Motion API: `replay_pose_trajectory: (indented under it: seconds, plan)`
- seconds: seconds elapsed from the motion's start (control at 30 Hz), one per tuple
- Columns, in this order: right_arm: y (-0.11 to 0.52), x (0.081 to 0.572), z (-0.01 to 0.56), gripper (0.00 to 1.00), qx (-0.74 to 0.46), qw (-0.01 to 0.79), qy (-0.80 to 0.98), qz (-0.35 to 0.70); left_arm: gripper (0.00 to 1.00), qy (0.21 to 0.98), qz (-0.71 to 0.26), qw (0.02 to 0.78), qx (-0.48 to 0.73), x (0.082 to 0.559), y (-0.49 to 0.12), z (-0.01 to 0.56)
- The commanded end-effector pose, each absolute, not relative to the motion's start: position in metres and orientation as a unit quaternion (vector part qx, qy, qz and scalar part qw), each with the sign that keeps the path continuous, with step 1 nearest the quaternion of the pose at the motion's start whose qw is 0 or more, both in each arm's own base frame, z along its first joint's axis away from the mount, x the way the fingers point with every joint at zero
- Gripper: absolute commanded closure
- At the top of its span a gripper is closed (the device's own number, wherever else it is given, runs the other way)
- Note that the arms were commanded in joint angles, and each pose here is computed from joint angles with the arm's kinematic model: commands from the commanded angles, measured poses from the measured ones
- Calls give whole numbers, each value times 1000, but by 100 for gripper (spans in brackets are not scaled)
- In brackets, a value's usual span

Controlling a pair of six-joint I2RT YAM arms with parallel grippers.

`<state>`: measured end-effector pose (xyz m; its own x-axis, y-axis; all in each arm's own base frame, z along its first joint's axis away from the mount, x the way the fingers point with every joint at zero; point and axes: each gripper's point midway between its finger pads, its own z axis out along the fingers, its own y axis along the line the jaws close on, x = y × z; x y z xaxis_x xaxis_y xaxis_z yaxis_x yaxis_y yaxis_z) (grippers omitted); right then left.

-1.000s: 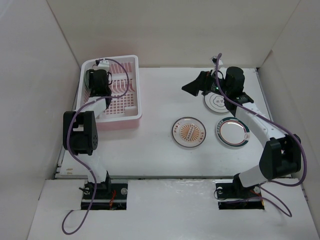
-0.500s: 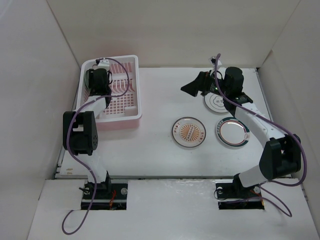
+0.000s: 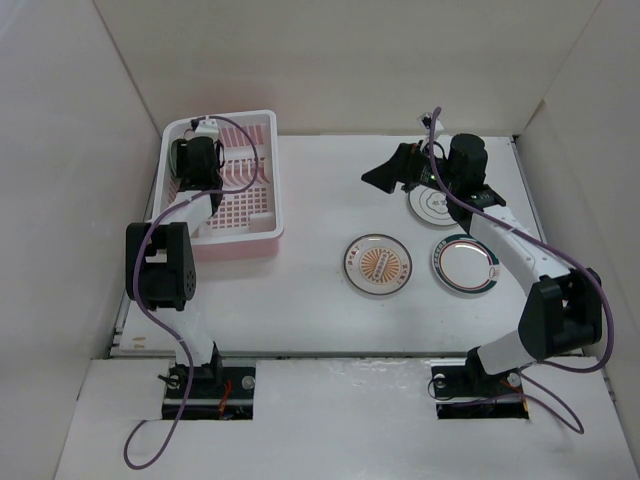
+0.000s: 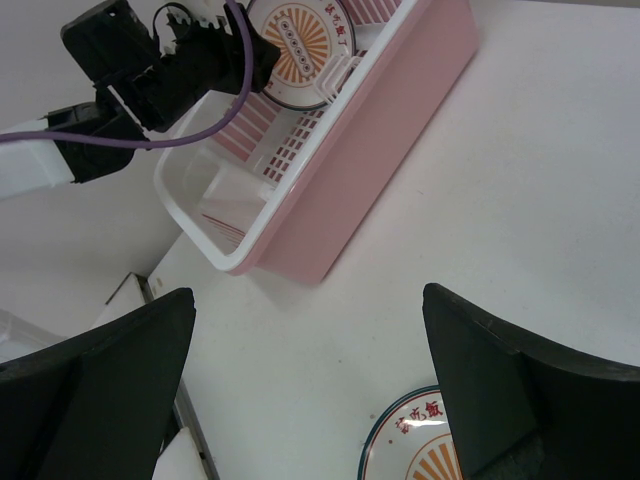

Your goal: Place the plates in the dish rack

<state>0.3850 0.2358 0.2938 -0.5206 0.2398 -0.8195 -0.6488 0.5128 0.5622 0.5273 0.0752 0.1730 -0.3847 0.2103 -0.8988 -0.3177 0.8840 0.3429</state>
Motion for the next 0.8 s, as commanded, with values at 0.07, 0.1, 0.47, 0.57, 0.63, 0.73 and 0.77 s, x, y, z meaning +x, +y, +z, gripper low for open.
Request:
replay_pose_trajectory:
  seconds: [0.07, 0.1, 0.47, 0.57, 0.63, 0.73, 0.77]
  plan:
    - [240, 378, 331, 0, -174, 504, 698, 478, 52, 770, 229, 593, -58, 530, 76, 222]
    - [240, 378, 331, 0, -174, 504, 698, 478, 55, 775, 226, 587, -60, 530, 76, 215]
    - [239, 376, 331, 0, -174, 504, 698, 478, 43, 779, 227, 581, -69, 529, 77, 209]
    - [239, 376, 331, 0, -174, 504, 698, 478, 40, 777, 229, 583, -67, 528, 78, 213]
    - [239, 376, 331, 0, -174, 504, 698, 478, 38, 777, 226, 584, -63, 527, 72, 217]
    - [240, 378, 331, 0, -174, 504, 698, 478, 37, 772, 240, 585, -68, 525, 73, 228]
    - [241, 379, 328, 0, -176, 499, 700, 481, 35, 772, 244, 584, -60, 525, 68, 231]
